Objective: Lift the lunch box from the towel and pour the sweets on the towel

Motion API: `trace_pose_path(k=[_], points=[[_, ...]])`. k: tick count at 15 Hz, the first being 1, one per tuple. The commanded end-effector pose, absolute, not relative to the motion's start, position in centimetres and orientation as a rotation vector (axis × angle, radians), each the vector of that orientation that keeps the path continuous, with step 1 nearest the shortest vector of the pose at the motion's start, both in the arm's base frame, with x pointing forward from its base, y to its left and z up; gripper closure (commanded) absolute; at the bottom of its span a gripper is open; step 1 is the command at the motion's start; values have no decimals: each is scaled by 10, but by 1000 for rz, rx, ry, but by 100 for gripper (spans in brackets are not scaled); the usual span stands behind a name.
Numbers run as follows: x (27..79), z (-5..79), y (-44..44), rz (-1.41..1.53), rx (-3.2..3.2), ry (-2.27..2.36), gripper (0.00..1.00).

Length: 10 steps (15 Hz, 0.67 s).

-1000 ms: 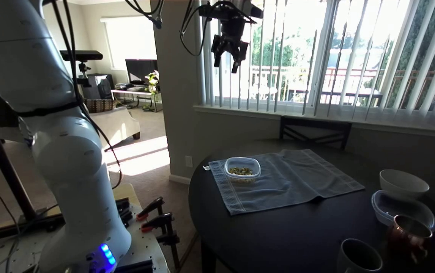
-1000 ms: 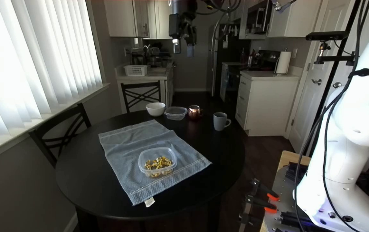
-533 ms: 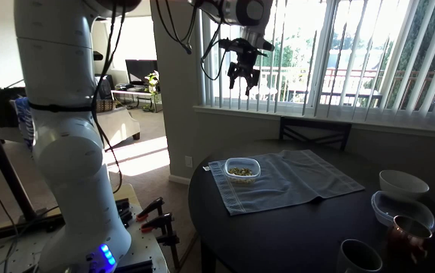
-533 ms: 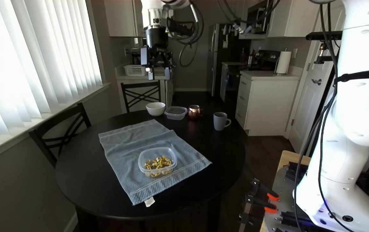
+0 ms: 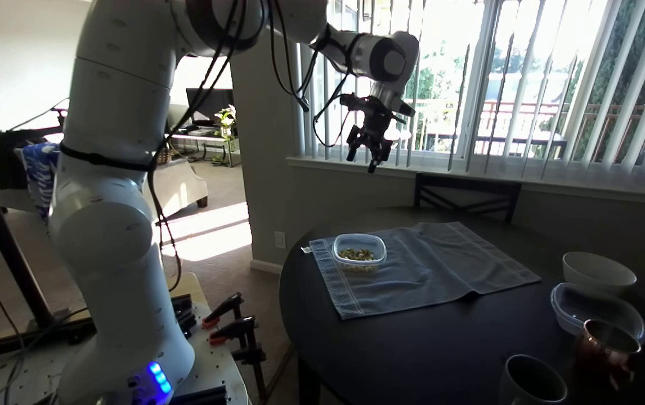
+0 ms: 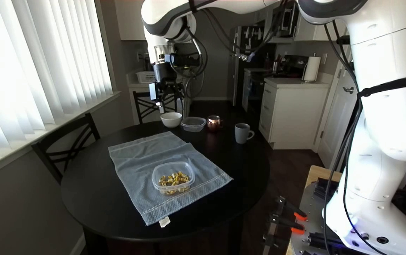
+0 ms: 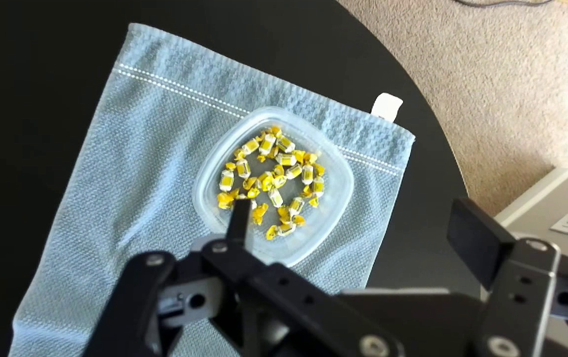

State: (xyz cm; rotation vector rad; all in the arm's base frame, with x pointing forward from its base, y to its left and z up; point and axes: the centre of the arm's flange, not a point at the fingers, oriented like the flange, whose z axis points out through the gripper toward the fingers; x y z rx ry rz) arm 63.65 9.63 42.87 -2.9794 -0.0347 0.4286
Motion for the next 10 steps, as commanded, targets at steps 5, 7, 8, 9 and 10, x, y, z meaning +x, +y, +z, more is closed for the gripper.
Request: trace_pose_path(k=[5, 7, 8, 9, 10], points=[[639, 428, 95, 453, -2973, -57, 0], [638, 422, 99, 372, -2985, -97, 0], [639, 403, 106, 360, -3028, -127, 0], [639, 384, 111, 354, -3056, -142, 0], [637, 361, 115, 334, -3085, -161, 0]])
